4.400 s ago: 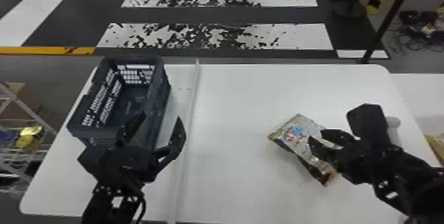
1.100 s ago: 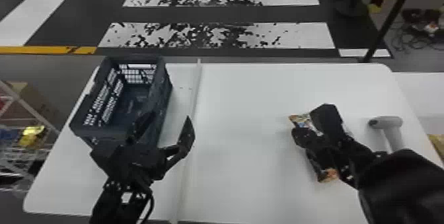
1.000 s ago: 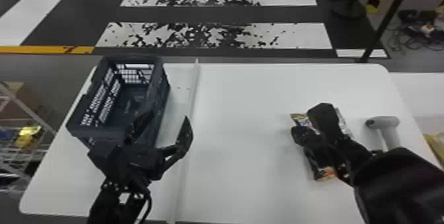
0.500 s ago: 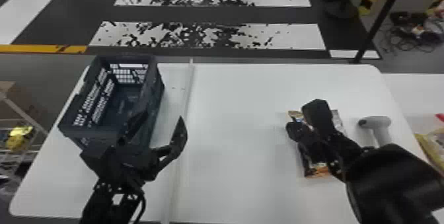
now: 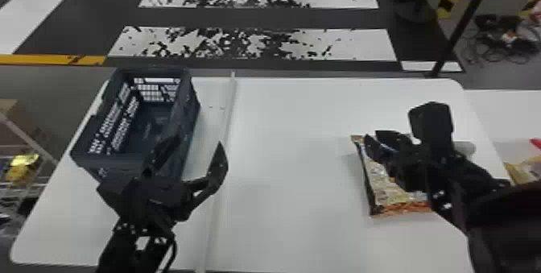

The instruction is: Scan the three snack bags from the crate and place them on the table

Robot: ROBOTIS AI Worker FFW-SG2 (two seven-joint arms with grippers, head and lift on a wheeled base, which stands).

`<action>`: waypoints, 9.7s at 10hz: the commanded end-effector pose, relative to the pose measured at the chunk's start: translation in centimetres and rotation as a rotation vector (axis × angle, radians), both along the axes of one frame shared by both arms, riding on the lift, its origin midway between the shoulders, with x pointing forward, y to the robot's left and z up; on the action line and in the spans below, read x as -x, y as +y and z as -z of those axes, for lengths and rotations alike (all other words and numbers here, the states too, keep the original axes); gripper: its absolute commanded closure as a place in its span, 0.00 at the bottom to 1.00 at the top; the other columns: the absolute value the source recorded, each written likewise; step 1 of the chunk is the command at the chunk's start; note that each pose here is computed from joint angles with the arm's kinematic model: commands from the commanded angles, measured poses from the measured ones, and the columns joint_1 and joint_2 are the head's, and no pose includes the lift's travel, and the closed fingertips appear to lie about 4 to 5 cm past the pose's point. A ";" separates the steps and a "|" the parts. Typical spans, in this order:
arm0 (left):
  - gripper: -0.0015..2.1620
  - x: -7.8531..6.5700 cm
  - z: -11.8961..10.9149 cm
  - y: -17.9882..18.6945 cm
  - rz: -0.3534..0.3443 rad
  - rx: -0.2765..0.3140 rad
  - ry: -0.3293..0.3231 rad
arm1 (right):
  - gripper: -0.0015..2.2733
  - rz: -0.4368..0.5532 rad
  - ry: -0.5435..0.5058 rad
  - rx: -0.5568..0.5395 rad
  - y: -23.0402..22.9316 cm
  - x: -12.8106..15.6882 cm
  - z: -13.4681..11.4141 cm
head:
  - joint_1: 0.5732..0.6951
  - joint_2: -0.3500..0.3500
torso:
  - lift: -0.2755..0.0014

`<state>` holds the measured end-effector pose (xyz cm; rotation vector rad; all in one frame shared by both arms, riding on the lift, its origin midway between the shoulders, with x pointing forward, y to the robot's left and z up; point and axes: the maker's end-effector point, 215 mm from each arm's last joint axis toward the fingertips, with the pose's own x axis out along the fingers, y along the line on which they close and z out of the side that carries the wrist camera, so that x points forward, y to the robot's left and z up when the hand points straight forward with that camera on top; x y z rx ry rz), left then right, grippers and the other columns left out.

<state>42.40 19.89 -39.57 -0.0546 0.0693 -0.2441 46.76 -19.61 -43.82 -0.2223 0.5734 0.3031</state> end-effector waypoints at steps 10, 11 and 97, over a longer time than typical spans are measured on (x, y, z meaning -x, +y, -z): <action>0.02 -0.1 -0.1 -0.3 -0.019 0.004 0.000 | 0.02 0.325 0.184 -0.058 -17.8 3.3 4.5 | 1.00 0.20 | 0.77; 0.02 -0.1 -0.1 -0.4 -0.020 0.005 0.000 | 0.02 0.333 0.204 -0.069 -18.4 2.8 5.6 | 1.00 0.18 | 0.77; 0.02 0.4 0.2 0.2 -0.022 0.000 -0.004 | 0.99 0.262 0.278 -1.022 -20.3 2.6 -2.0 | 1.00 0.20 | 0.77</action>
